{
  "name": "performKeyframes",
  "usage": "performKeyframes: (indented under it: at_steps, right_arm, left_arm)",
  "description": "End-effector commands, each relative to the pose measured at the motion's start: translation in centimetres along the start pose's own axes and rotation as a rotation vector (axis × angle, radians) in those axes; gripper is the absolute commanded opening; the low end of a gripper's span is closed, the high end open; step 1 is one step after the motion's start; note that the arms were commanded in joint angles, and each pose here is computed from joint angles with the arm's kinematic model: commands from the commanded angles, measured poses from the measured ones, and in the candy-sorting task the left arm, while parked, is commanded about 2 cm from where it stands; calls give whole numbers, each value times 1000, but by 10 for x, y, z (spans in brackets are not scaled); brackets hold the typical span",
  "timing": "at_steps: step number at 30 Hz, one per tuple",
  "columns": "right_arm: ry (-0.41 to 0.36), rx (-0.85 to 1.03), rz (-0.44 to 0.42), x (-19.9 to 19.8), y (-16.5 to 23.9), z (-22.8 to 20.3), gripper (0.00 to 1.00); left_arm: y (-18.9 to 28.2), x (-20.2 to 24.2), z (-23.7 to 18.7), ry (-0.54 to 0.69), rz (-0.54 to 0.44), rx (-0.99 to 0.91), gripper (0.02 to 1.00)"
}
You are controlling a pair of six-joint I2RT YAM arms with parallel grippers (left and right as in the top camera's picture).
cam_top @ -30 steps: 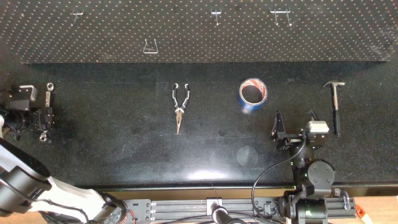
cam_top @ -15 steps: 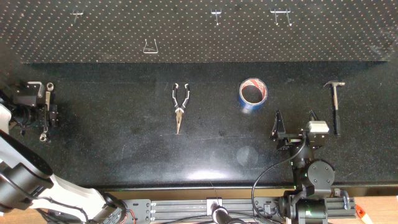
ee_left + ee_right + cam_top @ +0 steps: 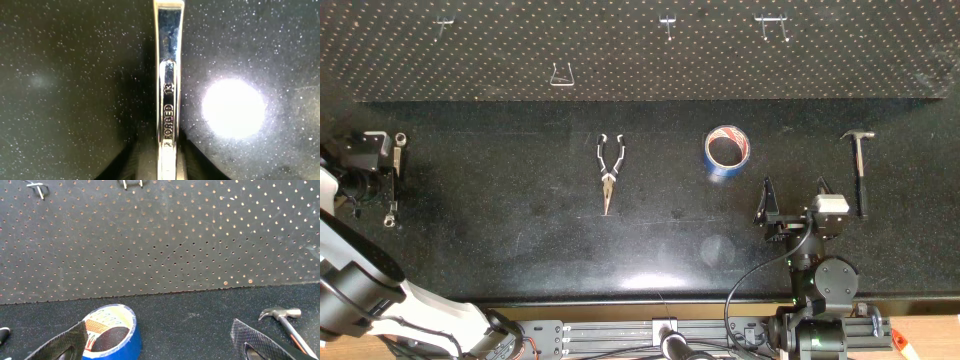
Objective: Place Tools Onto Pegboard
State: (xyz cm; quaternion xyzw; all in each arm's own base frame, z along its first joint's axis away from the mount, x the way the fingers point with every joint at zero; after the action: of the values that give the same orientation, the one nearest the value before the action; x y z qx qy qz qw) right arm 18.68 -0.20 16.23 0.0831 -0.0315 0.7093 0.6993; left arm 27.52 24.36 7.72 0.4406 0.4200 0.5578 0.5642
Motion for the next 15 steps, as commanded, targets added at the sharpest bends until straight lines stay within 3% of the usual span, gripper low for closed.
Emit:
performKeyframes:
  at_steps: [1,5,15]
  right_arm:
    - [-11,4,-3,0,0,-2,932]
    - [-11,4,-3,0,0,-2,932]
    - [-11,4,-3,0,0,-2,932]
  left_arm:
    - [-6,0,-1,53,-11,4,270]
    - [-6,2,0,80,-2,-4,266]
    - [-6,2,0,79,-1,-5,128]
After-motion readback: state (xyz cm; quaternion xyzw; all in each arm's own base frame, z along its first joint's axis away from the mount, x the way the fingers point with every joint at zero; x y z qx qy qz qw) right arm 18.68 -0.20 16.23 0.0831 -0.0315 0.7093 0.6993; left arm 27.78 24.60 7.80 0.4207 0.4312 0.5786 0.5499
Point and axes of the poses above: each gripper's point midway between its finger pads, its own y axis back along the fingers, its own x axis along the line the jaws close on, z = x × y, the point moved 6 cm from there along y, back along the fingers, and after that the axes turned 4 degrees about -y, right-handed, at the moved point
